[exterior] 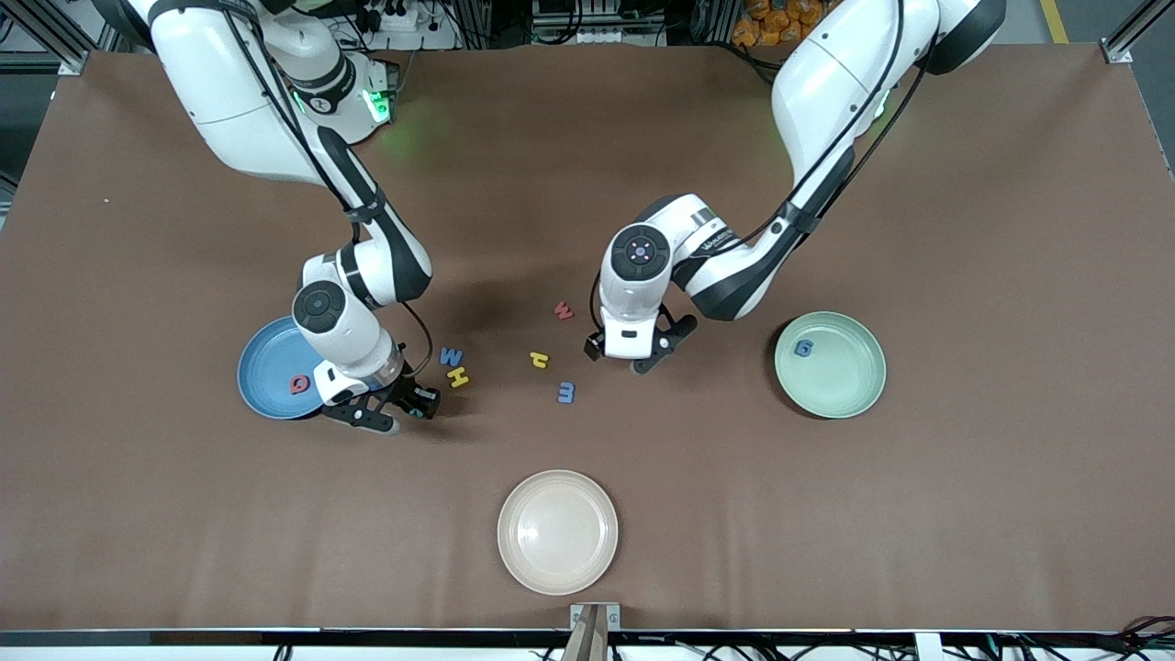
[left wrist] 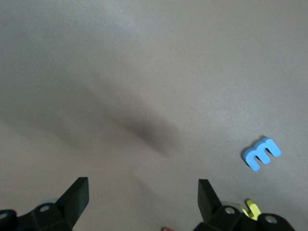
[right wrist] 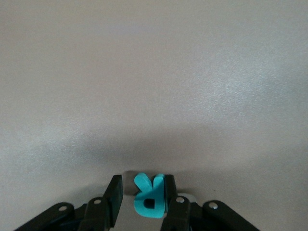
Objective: Sort uppercase to blue plate, lowercase to green plate
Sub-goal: 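Grasp the teal R with the right gripper while the left gripper returns, then lower the left gripper and grasp the pink m beside the yellow H, then drop the R into the blue plate while the left gripper carries the m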
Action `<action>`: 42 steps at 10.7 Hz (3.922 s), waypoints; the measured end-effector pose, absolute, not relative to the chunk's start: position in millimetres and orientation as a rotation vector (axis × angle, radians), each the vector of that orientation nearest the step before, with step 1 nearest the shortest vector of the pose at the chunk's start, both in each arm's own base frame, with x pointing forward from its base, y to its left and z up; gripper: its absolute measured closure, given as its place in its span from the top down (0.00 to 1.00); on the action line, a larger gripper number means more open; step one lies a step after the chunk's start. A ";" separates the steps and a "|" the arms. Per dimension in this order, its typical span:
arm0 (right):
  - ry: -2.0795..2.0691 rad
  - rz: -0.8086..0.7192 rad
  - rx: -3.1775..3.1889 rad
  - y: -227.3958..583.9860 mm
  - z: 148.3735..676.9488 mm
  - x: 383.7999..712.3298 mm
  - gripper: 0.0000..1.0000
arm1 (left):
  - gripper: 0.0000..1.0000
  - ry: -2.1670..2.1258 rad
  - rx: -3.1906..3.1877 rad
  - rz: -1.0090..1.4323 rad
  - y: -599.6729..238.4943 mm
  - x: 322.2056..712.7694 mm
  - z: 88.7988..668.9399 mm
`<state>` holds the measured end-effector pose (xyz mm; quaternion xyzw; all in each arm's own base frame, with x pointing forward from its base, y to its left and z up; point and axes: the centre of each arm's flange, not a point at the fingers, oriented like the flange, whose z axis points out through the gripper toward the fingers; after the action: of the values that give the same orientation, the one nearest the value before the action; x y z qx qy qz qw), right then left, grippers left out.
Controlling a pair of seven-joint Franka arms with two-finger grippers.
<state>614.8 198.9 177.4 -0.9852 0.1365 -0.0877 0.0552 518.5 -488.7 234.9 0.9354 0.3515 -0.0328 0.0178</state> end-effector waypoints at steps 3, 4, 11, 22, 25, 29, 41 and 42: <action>0.393 -0.276 -3.000 198.9 177.0 614.2 0.35 | 1.00 1.070 2.925 -0.094 -515.9 500.3 222.3; 0.391 -0.280 -2.999 198.8 176.8 613.6 0.35 | 1.00 1.059 2.933 -0.090 -526.0 492.9 216.7; 0.333 -0.307 -3.019 199.9 176.8 610.5 0.28 | 1.00 0.980 2.990 -0.127 -558.5 456.0 184.1; 0.302 -0.213 -3.074 200.8 181.7 616.6 0.28 | 1.00 0.919 3.002 -0.113 -575.5 436.8 164.2; 0.249 -0.129 -3.126 198.5 191.5 625.3 0.28 | 0.98 0.912 3.006 -0.112 -576.2 435.6 162.8; 0.073 0.050 -3.195 162.9 209.6 641.6 0.28 | 0.62 0.894 2.997 -0.103 -578.8 438.5 168.3; -0.285 0.207 -3.196 14.9 220.9 627.1 0.42 | 0.28 1.137 2.994 -0.074 -501.8 524.2 216.9; -0.259 0.204 -3.180 17.9 220.8 626.8 0.48 | 0.28 1.175 3.008 -0.081 -488.8 532.4 223.1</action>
<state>626.8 17.9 220.8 -0.9943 -0.0809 0.0639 -0.0276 532.4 -488.8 223.1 0.9302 0.3634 -0.0250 -0.0444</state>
